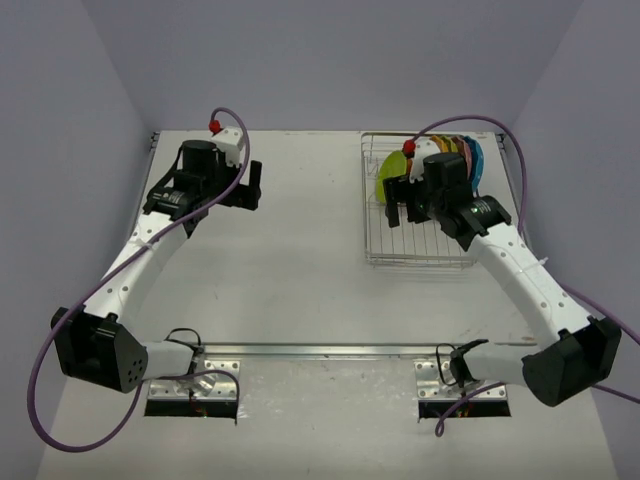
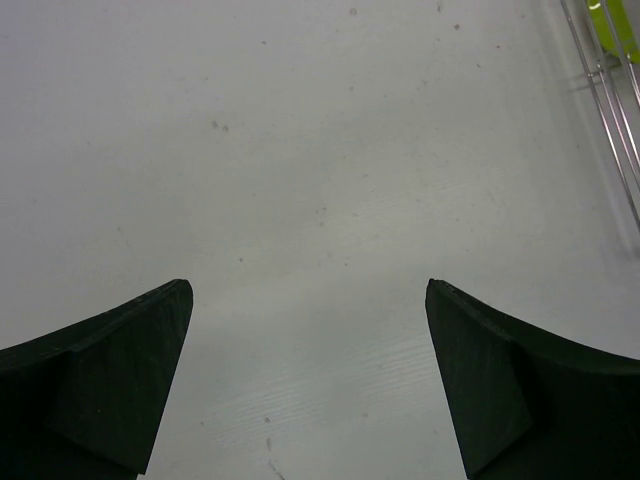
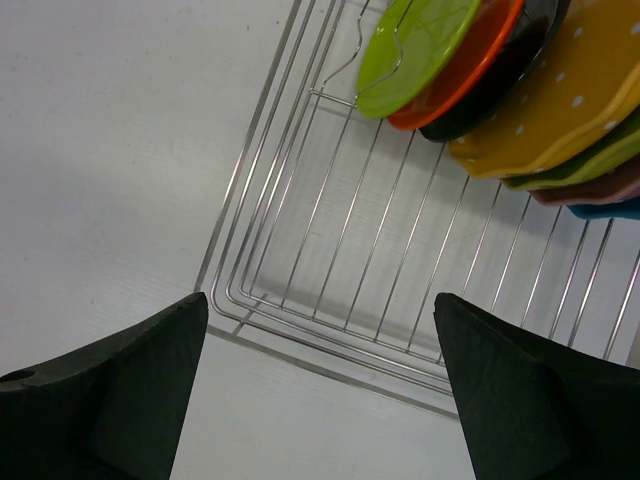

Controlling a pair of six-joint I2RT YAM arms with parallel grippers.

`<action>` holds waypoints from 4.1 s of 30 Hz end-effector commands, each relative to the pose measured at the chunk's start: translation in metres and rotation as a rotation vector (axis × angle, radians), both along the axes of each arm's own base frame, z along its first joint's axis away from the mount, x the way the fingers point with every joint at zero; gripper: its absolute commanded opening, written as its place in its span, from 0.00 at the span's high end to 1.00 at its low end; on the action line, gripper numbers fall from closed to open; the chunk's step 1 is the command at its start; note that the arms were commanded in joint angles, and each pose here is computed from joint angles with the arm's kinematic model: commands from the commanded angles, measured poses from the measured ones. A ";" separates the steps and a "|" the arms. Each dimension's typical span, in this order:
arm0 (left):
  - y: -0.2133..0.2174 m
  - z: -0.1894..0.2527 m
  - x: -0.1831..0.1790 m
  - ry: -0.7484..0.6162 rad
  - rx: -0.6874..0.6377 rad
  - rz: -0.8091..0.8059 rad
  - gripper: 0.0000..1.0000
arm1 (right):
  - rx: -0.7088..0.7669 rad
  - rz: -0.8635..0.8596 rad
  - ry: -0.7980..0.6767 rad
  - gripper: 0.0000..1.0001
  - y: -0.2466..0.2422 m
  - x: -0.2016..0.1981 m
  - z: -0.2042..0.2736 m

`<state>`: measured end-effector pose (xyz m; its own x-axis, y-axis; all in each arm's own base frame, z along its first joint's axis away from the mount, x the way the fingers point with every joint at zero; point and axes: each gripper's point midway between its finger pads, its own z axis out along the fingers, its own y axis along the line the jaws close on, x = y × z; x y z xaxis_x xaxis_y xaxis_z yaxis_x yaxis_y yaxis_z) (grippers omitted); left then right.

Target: Unload the plates from the dish rack

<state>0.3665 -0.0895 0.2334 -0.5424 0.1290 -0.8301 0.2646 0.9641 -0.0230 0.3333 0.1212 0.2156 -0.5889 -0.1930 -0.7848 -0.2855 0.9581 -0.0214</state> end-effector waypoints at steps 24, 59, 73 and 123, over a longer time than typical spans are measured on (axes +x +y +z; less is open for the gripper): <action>0.028 0.030 0.009 -0.129 0.054 0.139 0.00 | 0.014 -0.133 0.058 0.29 0.004 0.132 -0.021; 0.029 0.011 0.018 -0.081 0.064 0.159 0.00 | 0.048 -0.285 0.114 0.59 -0.035 0.195 -0.065; 0.031 0.006 0.018 -0.073 0.074 0.171 0.00 | -0.005 -0.289 0.099 0.97 -0.033 0.195 -0.062; -0.104 0.051 -0.048 0.092 -0.628 -0.519 0.50 | 0.548 0.551 0.121 1.00 0.162 -0.019 0.073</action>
